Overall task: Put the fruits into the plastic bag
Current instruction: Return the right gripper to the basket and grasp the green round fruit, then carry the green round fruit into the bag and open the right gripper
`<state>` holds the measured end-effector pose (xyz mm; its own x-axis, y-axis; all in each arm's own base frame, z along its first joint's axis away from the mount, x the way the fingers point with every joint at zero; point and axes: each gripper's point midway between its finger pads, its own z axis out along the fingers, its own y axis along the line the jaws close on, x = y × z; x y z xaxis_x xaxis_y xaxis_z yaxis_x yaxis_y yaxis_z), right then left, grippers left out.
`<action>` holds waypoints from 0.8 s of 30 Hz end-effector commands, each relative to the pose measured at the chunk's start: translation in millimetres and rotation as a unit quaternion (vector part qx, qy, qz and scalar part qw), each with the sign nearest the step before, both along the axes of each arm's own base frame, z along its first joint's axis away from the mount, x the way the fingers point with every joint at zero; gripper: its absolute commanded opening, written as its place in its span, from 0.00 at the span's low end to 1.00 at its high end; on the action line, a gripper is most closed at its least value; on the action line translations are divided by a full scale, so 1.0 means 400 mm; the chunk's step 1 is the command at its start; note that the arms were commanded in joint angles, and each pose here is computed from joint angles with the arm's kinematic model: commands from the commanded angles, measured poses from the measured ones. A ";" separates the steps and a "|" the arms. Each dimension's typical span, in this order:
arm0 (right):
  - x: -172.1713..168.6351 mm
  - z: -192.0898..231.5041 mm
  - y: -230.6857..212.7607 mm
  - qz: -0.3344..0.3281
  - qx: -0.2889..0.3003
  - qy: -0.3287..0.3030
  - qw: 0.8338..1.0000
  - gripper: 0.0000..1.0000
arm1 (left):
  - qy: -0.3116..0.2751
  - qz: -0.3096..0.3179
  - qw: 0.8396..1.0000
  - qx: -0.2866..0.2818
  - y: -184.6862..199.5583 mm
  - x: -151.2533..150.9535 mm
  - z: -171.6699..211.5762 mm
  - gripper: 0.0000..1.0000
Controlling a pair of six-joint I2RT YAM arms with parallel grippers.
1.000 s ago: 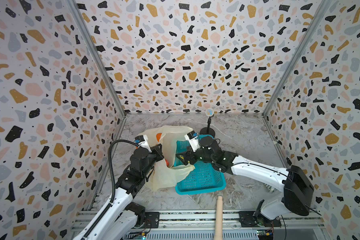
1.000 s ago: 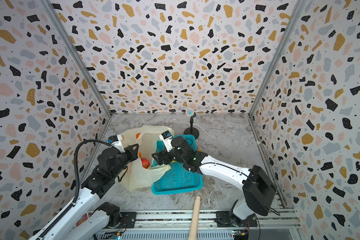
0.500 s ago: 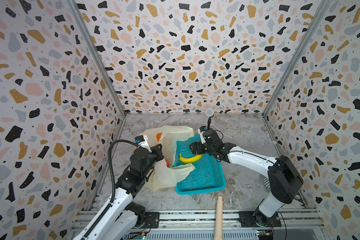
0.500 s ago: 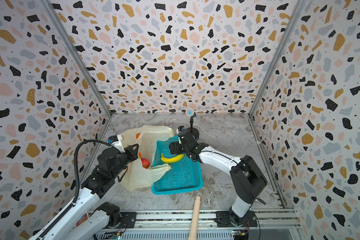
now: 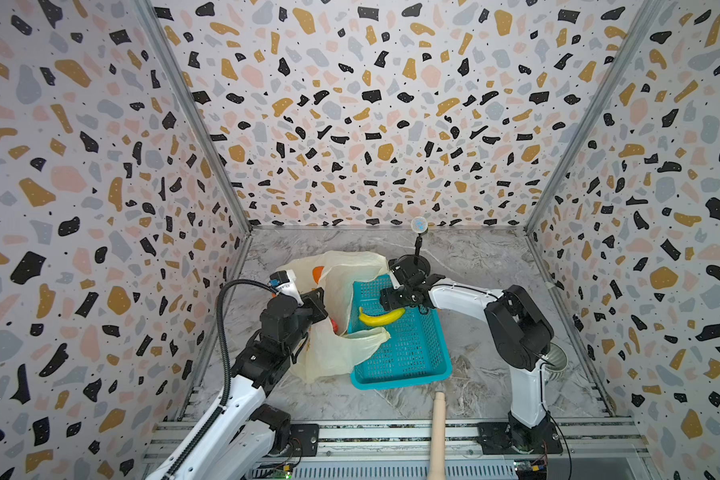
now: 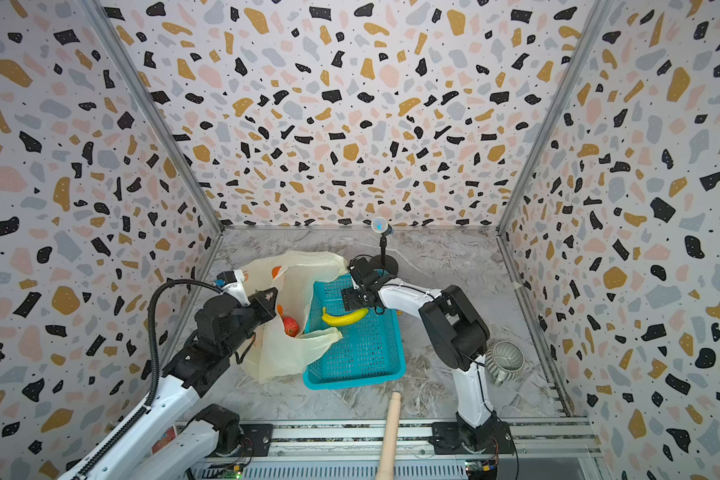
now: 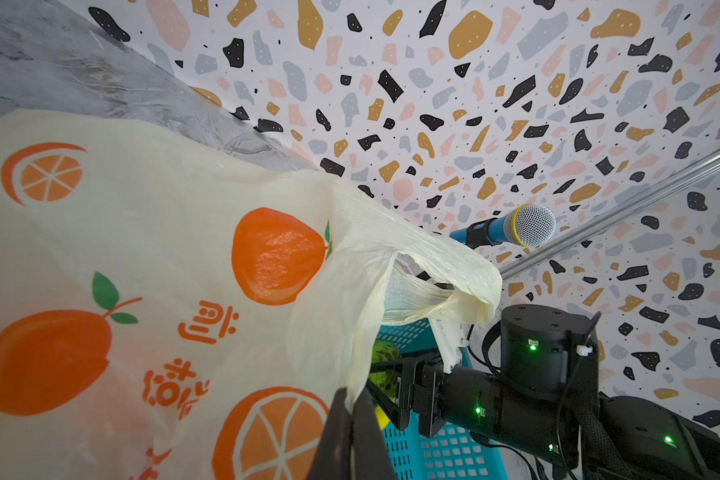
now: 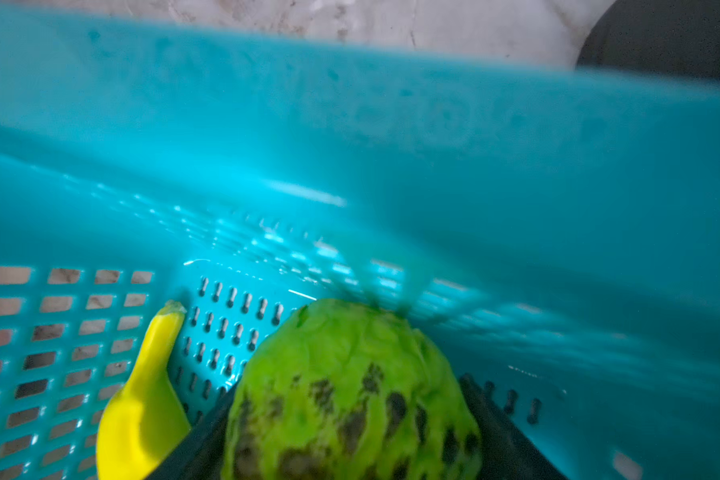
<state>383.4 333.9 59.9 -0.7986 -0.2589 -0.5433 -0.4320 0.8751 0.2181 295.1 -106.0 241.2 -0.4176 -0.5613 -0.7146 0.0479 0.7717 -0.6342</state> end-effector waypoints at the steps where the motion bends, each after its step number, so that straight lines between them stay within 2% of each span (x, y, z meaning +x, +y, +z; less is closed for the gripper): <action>1: -0.007 0.039 0.015 0.018 0.012 -0.010 1.000 0.48 | -0.016 -0.004 1.000 -0.006 -0.004 0.001 0.021 0.00; 3: -0.014 0.050 0.008 0.019 0.014 -0.017 1.000 0.39 | -0.016 -0.004 1.000 -0.005 -0.004 0.000 0.019 0.00; 4: -0.019 0.057 0.002 0.016 0.013 -0.022 1.000 0.38 | -0.016 -0.005 1.000 -0.006 -0.005 0.000 0.019 0.00; 9: -0.058 0.140 -0.033 0.002 0.024 -0.065 0.998 0.38 | -0.015 -0.005 1.000 -0.005 -0.005 -0.001 0.017 0.00; 14: -0.148 0.277 -0.033 0.007 0.075 -0.146 0.986 0.39 | -0.015 -0.005 1.000 -0.006 -0.005 0.000 0.013 0.00; 18: -0.231 0.362 0.019 0.062 0.136 -0.193 0.970 0.40 | -0.016 -0.008 1.000 -0.010 -0.010 0.003 0.013 0.00; 21: -0.267 0.395 0.083 0.118 0.177 -0.187 0.959 0.42 | -0.018 -0.007 1.000 -0.009 -0.008 0.003 0.019 0.00; 24: -0.287 0.407 0.170 0.174 0.192 -0.173 0.950 0.42 | -0.016 -0.001 1.000 -0.002 -0.001 0.003 0.023 0.00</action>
<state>274.2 371.4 206.8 -0.5037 -0.1886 -0.8430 -0.7073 0.6504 0.2771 294.8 -107.2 240.3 -0.4220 -0.5601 -0.7129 0.0531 0.7697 -0.6362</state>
